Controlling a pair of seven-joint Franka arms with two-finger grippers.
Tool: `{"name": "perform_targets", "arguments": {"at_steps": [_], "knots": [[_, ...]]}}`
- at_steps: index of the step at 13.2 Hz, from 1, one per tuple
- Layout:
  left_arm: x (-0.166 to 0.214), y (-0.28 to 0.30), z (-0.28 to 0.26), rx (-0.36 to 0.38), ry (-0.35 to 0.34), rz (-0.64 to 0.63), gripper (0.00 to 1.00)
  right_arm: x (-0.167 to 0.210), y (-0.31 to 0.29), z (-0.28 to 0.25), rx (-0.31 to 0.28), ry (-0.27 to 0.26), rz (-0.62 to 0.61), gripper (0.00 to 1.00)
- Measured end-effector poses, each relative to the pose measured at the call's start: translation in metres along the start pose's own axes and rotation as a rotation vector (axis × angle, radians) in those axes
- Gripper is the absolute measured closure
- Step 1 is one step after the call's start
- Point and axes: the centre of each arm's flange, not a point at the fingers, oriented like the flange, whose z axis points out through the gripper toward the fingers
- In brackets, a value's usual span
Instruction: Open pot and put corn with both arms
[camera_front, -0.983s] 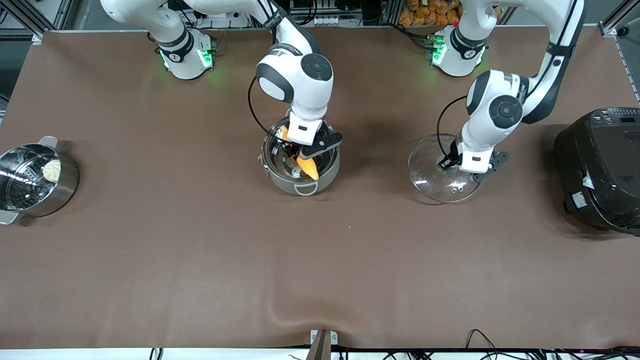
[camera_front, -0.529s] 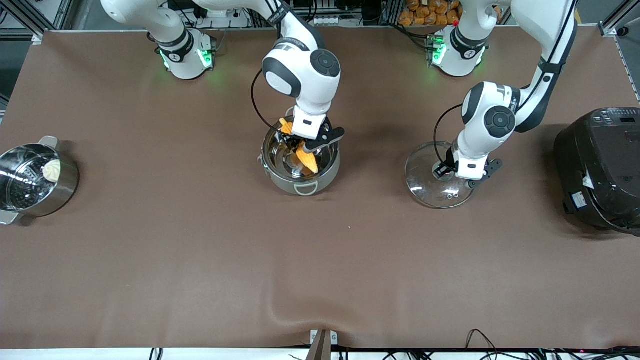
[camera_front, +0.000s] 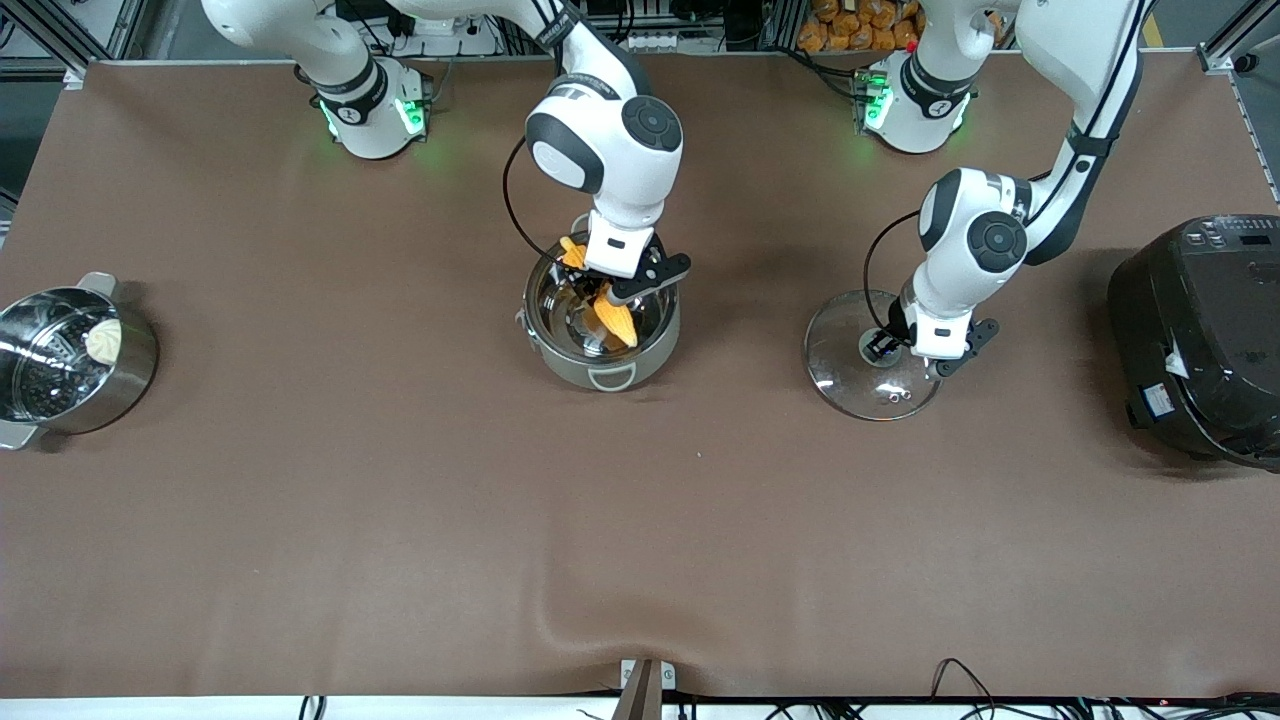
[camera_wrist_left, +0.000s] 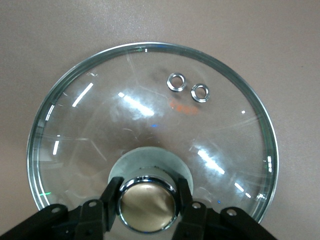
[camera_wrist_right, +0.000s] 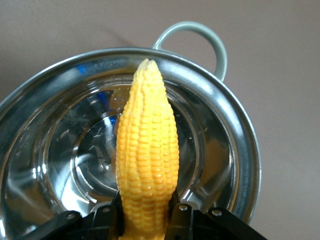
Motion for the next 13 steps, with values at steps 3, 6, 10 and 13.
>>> {"name": "perform_targets", "arguments": {"at_steps": [3,6,10,13], "knots": [[-0.001,0.007,-0.006,-0.026,0.016,0.007,0.24,0.001,0.001,0.0,-0.022,0.012,-0.014,0.66],[0.002,0.025,-0.039,-0.083,0.06,0.023,0.0,-0.001,-0.005,-0.001,-0.03,0.018,-0.028,0.66],[0.013,0.054,-0.133,-0.078,0.073,0.086,0.0,-0.003,-0.01,-0.002,-0.032,0.019,-0.038,0.26],[0.021,0.072,-0.218,-0.005,0.02,0.182,0.0,0.001,-0.008,-0.008,-0.031,0.029,-0.028,0.0]]}}
